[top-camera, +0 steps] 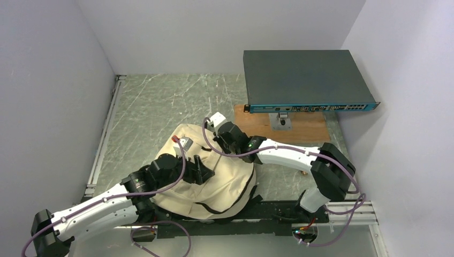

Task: Pack the student bag
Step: Zip the student bag at the center of the board.

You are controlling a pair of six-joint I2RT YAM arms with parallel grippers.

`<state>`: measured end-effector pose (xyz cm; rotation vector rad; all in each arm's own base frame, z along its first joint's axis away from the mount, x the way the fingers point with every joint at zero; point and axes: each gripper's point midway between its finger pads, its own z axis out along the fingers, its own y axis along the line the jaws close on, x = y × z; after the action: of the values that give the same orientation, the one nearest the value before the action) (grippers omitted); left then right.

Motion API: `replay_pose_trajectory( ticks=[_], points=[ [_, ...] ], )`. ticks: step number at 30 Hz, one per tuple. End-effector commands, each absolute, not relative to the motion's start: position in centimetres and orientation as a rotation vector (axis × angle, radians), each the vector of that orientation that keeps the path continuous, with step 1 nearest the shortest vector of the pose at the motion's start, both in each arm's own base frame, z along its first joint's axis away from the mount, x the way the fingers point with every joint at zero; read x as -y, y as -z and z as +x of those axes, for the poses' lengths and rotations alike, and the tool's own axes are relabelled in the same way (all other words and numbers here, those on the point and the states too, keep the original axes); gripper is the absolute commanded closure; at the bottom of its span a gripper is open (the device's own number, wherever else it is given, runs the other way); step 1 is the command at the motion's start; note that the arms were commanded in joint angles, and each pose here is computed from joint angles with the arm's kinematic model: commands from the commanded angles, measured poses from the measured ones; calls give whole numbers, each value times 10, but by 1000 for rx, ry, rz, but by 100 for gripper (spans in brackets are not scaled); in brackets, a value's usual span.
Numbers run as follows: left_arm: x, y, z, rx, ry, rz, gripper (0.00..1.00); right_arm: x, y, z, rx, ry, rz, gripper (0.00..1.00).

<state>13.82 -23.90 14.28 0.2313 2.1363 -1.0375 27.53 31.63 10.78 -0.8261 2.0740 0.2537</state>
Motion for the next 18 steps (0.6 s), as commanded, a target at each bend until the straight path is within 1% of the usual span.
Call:
replay_pose_trajectory(
  ticks=[1, 4, 5, 8, 9, 11, 13, 14, 18],
  points=[
    [240, -140, 135, -2180, 1043, 227, 19, -324, -117, 286, -2040, -270, -760, 93],
    [240, -139, 137, -2187, 1037, 207, 18, -318, -114, 292, -2047, -216, -726, 95],
    [240, -138, 138, -2192, 1036, 200, 18, -314, -114, 295, -2046, -191, -702, 100],
    [239, -133, 142, -2218, 1013, 157, 20, -287, -126, 306, -2014, -43, -516, 100],
    [236, -129, 147, -2231, 981, 114, 22, -269, -137, 307, -1986, 40, -389, 100],
    [225, -113, 156, -2272, 891, -12, 31, -231, -164, 298, -1882, 174, -158, 100],
    [212, -94, 164, -2311, 805, -168, 44, -205, -182, 283, -1829, 177, 9, 100],
    [208, -86, 165, -2324, 777, -210, 47, -194, -182, 276, -1841, 164, 71, 100],
    [195, -70, 169, -2306, 733, -300, 50, -148, -169, 247, -1892, 130, 288, 100]
  ],
)
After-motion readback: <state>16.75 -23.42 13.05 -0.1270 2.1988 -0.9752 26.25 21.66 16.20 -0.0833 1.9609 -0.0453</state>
